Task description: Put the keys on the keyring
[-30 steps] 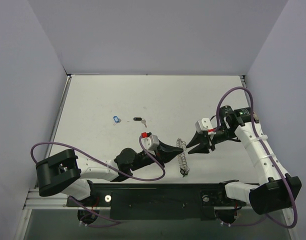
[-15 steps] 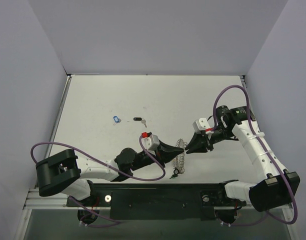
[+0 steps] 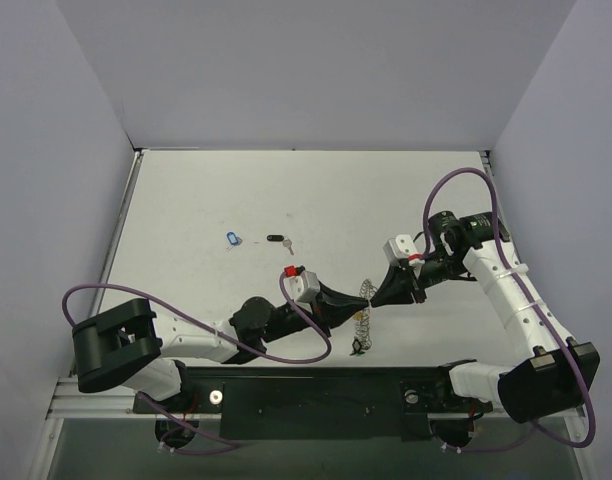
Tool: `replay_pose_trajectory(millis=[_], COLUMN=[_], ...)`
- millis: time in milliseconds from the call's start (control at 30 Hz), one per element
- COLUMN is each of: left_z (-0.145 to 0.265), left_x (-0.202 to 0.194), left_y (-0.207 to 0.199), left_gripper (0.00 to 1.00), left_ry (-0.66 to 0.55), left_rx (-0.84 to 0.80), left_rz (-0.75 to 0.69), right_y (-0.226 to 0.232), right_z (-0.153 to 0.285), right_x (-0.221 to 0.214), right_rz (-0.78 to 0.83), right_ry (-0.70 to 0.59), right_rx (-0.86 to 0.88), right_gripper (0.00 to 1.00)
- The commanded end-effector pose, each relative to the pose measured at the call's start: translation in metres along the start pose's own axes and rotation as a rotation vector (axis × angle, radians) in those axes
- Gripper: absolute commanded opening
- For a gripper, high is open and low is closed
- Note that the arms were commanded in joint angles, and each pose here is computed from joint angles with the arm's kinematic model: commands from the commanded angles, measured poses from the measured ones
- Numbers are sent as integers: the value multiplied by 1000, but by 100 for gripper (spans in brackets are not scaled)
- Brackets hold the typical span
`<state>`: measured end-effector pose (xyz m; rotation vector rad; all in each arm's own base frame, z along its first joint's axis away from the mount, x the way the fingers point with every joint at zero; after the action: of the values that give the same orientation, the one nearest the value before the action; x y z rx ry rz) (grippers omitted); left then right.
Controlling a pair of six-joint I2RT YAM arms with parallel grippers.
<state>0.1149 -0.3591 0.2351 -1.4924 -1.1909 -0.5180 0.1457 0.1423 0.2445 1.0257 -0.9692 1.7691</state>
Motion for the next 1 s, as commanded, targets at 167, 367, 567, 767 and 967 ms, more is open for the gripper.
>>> replay_pose_trajectory(millis=[167,367,567,767,967], left_z=[-1,21,32,13,-12], left_x=[40,28,24,23,18], left_y=[-23,-18,-19,-19,-18], left_gripper=[16,52,59,59,60], left_ry=[-170,-23,97,147,144], left_rx=[-82,-9,16,-5,-77], left_rz=[16,3,-51,-99,-124], right_y=[24,21,30,33,36], right_z=[1,4,9,11,11], right_x=[2,-11,-15,-12,-12], right_rz=[-293,-384,-327,-315,-303], right_ry=[58,195,281,290,286], right_rx=[0,-88,-62,-36,-32], right_gripper=[0,0,0,0,0])
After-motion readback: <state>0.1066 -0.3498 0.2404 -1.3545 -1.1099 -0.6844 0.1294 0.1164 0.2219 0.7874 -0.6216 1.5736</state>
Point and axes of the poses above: each gripper's point midway between its finger pads, its own z axis back along the fingers, its own y axis along the line the jaws close on, x = y × z, the point moved 5 cm from there along z, back along the fingers, and after that the axes turned 13 degrees about z, right-handed, at the moved point
